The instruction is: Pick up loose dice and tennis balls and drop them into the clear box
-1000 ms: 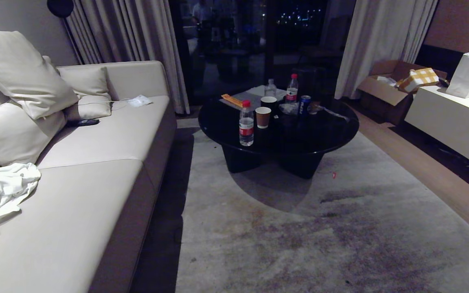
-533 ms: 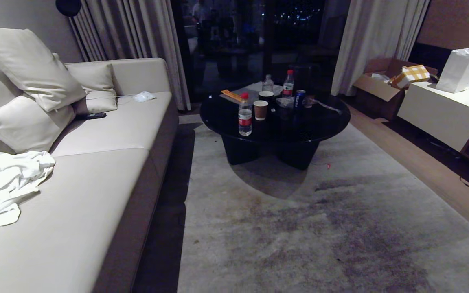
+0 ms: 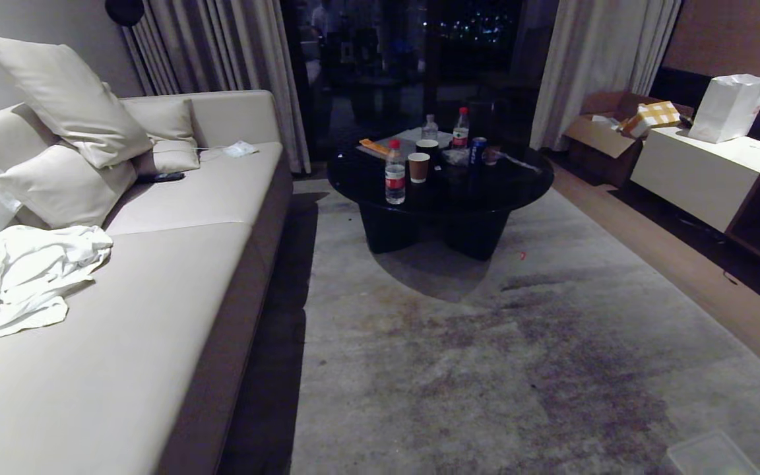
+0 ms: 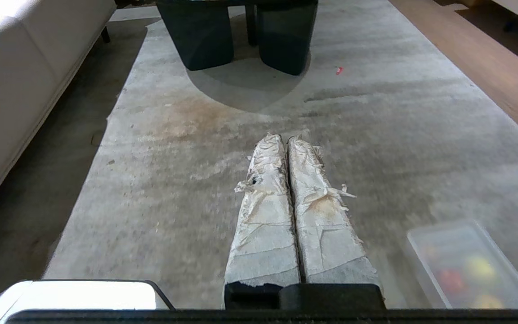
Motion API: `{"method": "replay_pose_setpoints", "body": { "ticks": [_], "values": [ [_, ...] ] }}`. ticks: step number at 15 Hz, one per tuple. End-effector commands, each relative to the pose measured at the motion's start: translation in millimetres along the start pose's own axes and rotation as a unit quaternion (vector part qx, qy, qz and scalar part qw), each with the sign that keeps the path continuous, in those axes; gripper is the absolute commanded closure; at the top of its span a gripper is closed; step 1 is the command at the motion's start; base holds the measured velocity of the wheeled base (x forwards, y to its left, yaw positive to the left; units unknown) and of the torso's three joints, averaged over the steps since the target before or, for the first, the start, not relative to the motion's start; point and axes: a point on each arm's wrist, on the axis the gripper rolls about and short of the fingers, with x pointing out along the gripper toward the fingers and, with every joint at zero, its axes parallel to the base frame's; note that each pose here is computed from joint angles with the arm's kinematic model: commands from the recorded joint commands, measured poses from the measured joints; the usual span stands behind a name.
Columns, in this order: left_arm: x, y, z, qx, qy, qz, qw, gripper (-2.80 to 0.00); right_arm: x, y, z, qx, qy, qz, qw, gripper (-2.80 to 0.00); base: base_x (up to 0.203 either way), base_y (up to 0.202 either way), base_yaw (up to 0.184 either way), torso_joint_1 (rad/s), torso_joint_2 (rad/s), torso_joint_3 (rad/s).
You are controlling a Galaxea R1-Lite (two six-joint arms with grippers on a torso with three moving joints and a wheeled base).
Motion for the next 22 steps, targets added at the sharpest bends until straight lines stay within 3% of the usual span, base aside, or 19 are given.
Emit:
{"method": "replay_pose_setpoints", "body": {
  "ticks": [1, 9, 14, 22],
  "values": [
    [0.2, 0.0, -0.3, 0.0, 0.001, 0.0, 1.0, 0.0, 0.1, 0.0, 0.1, 0.0, 0.0, -0.001, 1.0, 0.0, -0.192, 0.0, -0.002, 0.003, 0.01, -0.001],
    [0.2, -0.2, -0.4, 0.008, 0.002, -0.004, 1.0, 0.0, 0.1, 0.0, 0.0, 0.0, 0.001, 0.0, 1.0, 0.0, -0.181, 0.0, 0.0, 0.003, 0.0, 0.002],
    [0.2, -1.4, -0.4, 0.079, 0.002, -0.031, 0.9964, 0.0, 0.1, 0.0, 0.0, -0.001, 0.001, 0.0, 1.0, 0.0, -0.025, 0.0, -0.001, 0.0, 0.0, 0.0],
    [0.2, -1.1, -0.5, 0.062, 0.003, -0.026, 0.9977, 0.0, 0.1, 0.0, 0.0, -0.001, 0.001, 0.0, 1.0, 0.0, 0.0, 0.0, 0.0, 0.0, 0.0, 0.0]
  ]
}}
